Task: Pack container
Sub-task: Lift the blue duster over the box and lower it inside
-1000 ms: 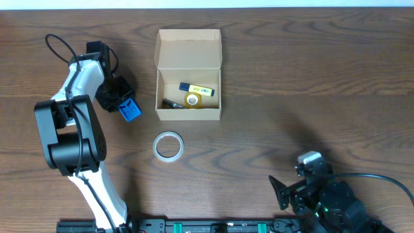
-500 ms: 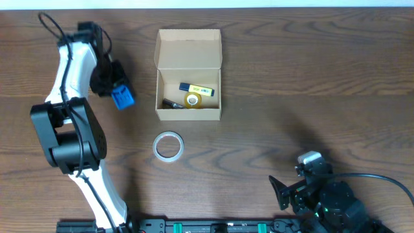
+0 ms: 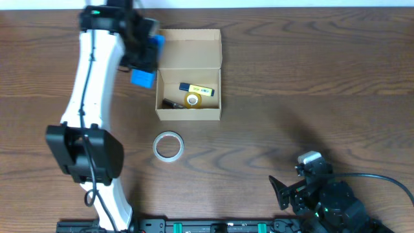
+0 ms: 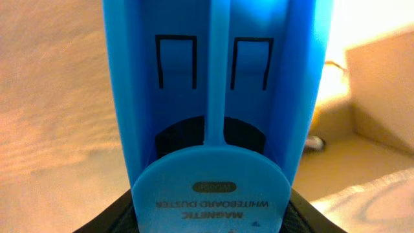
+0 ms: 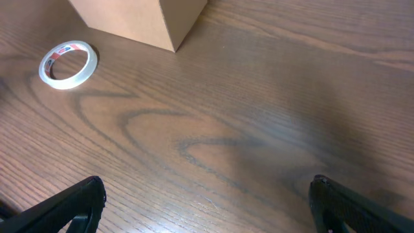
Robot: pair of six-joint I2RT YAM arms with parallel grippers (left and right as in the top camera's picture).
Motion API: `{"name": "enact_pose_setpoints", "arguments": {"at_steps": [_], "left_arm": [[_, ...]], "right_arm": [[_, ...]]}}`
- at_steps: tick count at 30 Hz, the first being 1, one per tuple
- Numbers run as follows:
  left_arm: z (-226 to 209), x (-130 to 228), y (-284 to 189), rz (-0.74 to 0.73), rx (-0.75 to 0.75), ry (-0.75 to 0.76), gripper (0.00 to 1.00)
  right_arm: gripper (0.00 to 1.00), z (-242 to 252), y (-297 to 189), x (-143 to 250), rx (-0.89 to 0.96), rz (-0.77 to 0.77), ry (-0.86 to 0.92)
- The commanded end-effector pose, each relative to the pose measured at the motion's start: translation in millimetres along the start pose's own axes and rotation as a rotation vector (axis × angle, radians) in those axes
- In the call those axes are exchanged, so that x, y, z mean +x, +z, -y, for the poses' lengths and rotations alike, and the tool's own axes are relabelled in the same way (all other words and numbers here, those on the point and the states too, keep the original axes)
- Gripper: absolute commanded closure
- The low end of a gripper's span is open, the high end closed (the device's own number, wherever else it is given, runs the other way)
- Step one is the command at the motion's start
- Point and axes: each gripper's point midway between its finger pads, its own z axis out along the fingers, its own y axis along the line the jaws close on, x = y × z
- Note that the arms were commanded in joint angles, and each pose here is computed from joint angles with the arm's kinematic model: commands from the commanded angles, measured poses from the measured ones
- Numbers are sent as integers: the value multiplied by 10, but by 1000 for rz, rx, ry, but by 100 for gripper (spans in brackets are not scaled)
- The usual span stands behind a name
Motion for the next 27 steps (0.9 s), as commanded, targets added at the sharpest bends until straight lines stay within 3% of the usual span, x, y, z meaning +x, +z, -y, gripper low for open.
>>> {"name": "enact_pose_setpoints", "arguments": {"at_steps": [1, 10, 27], "left_arm": [[344, -76, -39, 17, 30, 234, 65], [838, 10, 73, -37, 77, 462, 62], [939, 155, 764, -184, 206, 478, 69]], "right_arm": [[1, 14, -9, -9, 6, 6, 15], [1, 14, -9, -9, 6, 6, 15], [1, 14, -9, -9, 6, 6, 15]]}}
